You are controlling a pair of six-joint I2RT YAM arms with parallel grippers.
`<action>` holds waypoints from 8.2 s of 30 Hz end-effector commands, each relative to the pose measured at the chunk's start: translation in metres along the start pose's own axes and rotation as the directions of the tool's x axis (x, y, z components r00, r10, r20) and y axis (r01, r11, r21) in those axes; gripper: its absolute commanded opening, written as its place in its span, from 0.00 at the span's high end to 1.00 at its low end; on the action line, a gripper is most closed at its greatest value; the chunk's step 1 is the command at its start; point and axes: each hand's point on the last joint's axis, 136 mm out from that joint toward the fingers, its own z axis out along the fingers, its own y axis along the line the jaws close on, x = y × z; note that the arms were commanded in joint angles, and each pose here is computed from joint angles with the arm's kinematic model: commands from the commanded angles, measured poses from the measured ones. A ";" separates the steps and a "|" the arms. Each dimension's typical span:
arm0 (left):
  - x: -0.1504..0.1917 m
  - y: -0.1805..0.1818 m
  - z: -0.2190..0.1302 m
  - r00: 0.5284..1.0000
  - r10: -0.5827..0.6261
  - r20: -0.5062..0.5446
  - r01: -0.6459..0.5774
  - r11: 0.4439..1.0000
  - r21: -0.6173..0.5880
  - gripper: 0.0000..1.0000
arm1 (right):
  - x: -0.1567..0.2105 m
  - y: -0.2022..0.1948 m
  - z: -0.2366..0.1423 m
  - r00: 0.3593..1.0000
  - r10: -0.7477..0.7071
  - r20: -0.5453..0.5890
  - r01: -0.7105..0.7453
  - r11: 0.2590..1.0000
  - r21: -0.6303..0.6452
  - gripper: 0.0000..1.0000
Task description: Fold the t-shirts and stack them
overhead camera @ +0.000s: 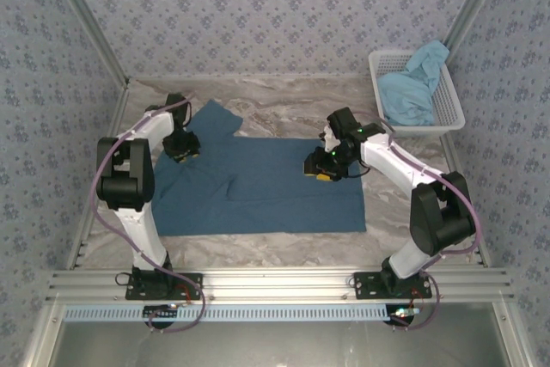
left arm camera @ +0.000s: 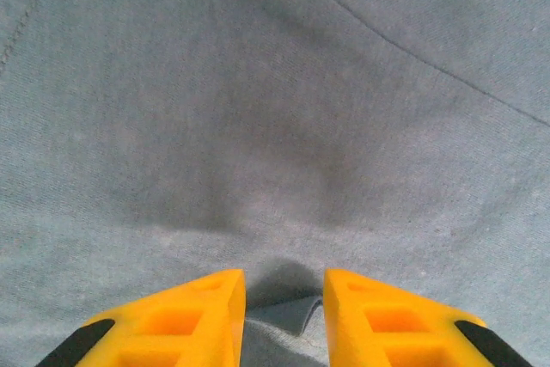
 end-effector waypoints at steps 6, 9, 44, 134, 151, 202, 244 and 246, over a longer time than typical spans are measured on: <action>0.018 -0.007 0.010 0.997 0.069 -0.041 -0.070 0.998 -0.002 0.71 | -0.001 0.002 0.005 1.000 0.017 -0.019 -0.018 1.000 -0.022 0.54; 0.022 -0.007 0.010 0.995 0.086 -0.041 -0.087 0.996 -0.015 0.72 | 0.000 0.002 0.005 1.000 0.019 -0.023 -0.019 1.000 -0.025 0.54; 0.022 0.000 0.011 0.990 0.139 -0.035 -0.142 0.983 -0.119 1.00 | 0.007 -0.001 0.006 0.999 0.034 -0.025 -0.034 0.999 -0.029 0.54; -0.149 -0.134 0.074 0.976 -0.040 0.215 0.035 0.999 0.024 0.57 | -0.169 -0.068 -0.015 0.954 0.042 0.298 -0.091 0.984 0.153 0.55; -0.148 -0.100 0.050 0.980 -0.093 0.176 0.100 0.994 -0.033 1.00 | -0.172 -0.088 -0.014 0.949 0.091 0.302 -0.161 0.963 0.215 0.59; -0.088 -0.079 -0.107 0.989 -0.074 0.127 0.070 0.997 0.038 1.00 | -0.194 -0.147 -0.028 0.944 -0.081 0.319 -0.117 0.824 0.555 1.00; 0.166 0.096 -0.146 0.998 0.011 -0.056 -0.024 0.968 -0.249 1.00 | -0.008 -0.155 -0.040 0.972 0.101 0.211 -0.205 0.802 0.561 1.00; 0.169 0.095 -0.142 0.998 0.013 -0.064 -0.029 0.969 -0.247 1.00 | -0.003 -0.157 -0.038 0.973 0.110 0.200 -0.207 0.797 0.567 1.00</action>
